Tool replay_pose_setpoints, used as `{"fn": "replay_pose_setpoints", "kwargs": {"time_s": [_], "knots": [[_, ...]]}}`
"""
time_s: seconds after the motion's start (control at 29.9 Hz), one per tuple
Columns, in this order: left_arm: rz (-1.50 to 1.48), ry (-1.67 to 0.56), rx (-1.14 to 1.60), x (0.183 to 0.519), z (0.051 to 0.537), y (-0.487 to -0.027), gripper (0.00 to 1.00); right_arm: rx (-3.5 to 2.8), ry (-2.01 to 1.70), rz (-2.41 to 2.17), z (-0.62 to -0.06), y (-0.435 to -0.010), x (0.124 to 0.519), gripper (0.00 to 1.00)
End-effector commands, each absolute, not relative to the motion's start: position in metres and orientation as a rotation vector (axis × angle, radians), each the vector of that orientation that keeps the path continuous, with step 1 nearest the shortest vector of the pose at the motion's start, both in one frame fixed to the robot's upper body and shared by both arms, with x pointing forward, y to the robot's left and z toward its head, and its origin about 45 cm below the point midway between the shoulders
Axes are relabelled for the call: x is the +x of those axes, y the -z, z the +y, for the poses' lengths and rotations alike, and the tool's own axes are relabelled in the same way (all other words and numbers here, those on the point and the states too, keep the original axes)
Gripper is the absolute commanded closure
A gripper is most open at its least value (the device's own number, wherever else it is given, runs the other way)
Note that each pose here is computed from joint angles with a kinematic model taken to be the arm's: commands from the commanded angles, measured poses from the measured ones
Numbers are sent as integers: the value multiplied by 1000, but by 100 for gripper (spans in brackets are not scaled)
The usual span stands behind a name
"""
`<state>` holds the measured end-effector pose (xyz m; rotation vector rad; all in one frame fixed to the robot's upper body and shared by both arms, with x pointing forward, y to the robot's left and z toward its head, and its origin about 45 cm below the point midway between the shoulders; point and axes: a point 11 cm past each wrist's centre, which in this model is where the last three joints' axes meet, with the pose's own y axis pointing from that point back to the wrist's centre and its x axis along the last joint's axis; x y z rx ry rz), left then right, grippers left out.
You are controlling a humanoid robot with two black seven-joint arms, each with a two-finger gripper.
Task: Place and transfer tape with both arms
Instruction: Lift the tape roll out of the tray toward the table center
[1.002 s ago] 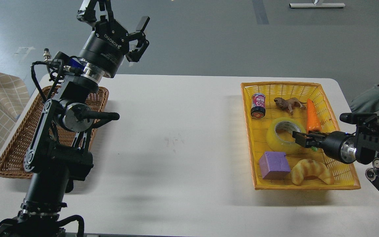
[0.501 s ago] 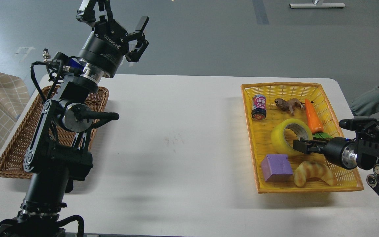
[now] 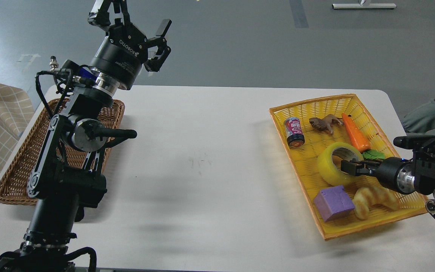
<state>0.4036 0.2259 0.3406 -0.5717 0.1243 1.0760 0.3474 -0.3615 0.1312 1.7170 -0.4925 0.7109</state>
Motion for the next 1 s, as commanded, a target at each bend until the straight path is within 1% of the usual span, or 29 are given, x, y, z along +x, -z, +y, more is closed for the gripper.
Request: {"fn": "replay_pose_setpoints", "kwargs": {"time_s": [0.0, 0.2, 0.47, 0.63, 0.87, 0.97], "knots": [[125, -1076, -572, 404, 226, -341, 2, 1715, -708, -514, -365, -135, 349, 96], [124, -1076, -571, 404, 226, -341, 2, 1712, -709, -548, -369, -141, 353, 96], [123, -1074, -570, 403, 225, -341, 2, 1722, -678, -589, -375, -140, 350, 96], [123, -1074, -570, 403, 225, -341, 2, 1741, -694, -606, -370, -146, 351, 97], [125, -1075, -569, 404, 225, -340, 2, 1778, -787, -624, -348, -180, 366, 98], [122, -1074, -570, 404, 225, -341, 2, 1801, -859, -648, -330, -209, 382, 98]]}}
